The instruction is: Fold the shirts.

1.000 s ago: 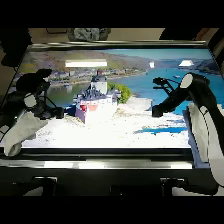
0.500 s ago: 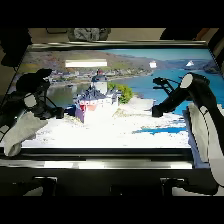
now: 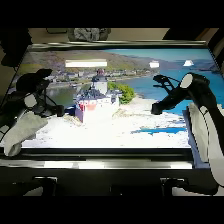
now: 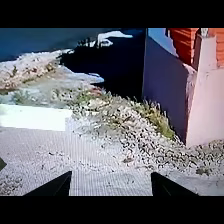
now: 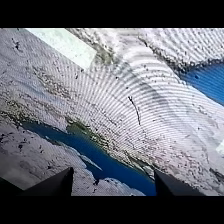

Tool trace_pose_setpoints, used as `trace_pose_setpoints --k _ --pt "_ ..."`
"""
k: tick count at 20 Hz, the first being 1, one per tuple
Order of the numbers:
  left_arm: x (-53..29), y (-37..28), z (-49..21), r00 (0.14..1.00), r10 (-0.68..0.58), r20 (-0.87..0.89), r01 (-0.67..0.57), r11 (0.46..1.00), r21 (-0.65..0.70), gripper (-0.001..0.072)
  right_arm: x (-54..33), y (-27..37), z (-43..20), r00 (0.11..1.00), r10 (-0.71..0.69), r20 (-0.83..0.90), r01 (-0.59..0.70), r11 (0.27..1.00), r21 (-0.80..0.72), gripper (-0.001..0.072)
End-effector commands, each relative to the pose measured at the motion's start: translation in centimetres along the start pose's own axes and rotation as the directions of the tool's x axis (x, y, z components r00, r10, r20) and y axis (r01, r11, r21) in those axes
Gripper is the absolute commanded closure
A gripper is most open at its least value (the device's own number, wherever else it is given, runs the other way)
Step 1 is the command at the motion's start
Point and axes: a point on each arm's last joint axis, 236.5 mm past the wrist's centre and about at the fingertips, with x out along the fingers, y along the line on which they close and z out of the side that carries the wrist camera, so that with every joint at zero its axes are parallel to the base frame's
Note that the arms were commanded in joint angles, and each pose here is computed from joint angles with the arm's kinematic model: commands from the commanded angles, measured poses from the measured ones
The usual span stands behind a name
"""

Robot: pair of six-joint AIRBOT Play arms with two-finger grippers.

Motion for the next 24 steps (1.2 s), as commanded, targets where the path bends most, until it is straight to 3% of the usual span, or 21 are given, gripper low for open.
trace_pose_setpoints --k 1,3,4,5,9,12,13,16,18,21,24 --pt "-0.4 -0.6 4.5 0.982 -0.026 0.189 0.025 1.000 0.003 0.0106 0.0 -0.5 0.9 0.999 -0.023 0.037 0.023 1.000 0.000 0.0105" --pt "-1.5 -1.1 8.6 0.931 -0.046 0.361 0.037 0.999 0.033 0.0093 0.0 -0.8 1.3 0.998 -0.033 0.056 0.033 0.999 0.001 0.0106" --pt "-2.4 -1.0 11.4 0.881 -0.053 0.470 0.044 0.999 0.031 0.0027 0.0 -0.9 1.5 0.997 -0.039 0.064 0.039 0.999 0.000 0.0106" --pt "-3.0 0.0 13.7 0.847 -0.042 0.531 0.046 0.999 0.006 0.0026 -0.1 -1.1 1.8 0.996 -0.046 0.076 0.046 0.999 0.001 0.0106" --pt "-1.7 9.7 21.8 0.856 0.092 0.508 -0.001 0.984 -0.177 0.0013 -0.1 -1.3 2.1 0.995 -0.053 0.089 0.053 0.999 0.002 0.0108" --pt "0.9 17.0 25.7 0.879 0.085 0.469 0.099 0.930 -0.353 0.0013 -0.1 -1.2 2.0 0.995 -0.049 0.085 0.048 0.999 0.012 0.0110" --pt "1.8 19.5 26.5 0.877 0.065 0.476 0.180 0.875 -0.450 0.0013 -0.1 -1.1 1.9 0.995 -0.048 0.082 0.046 0.999 0.024 0.0110" --pt "5.1 26.7 25.7 0.840 0.059 0.540 0.406 0.592 -0.696 0.0013 0.0 -0.8 1.8 0.997 -0.036 0.074 0.033 0.999 0.034 0.0110" --pt "7.4 29.6 23.6 0.841 0.068 0.536 0.444 0.480 -0.757 0.0012 0.0 -0.6 1.5 0.998 -0.026 0.065 0.024 0.999 0.035 0.0110" --pt "9.3 30.2 22.6 0.859 0.070 0.507 0.400 0.528 -0.749 -0.0013 0.0 -0.4 1.2 0.999 -0.016 0.050 0.013 0.998 0.056 0.0110" --pt "10.1 30.5 22.6 0.858 0.090 0.506 0.385 0.540 -0.748 -0.0013 0.0 -0.1 0.8 0.999 -0.004 0.035 0.001 0.997 0.072 0.0110"
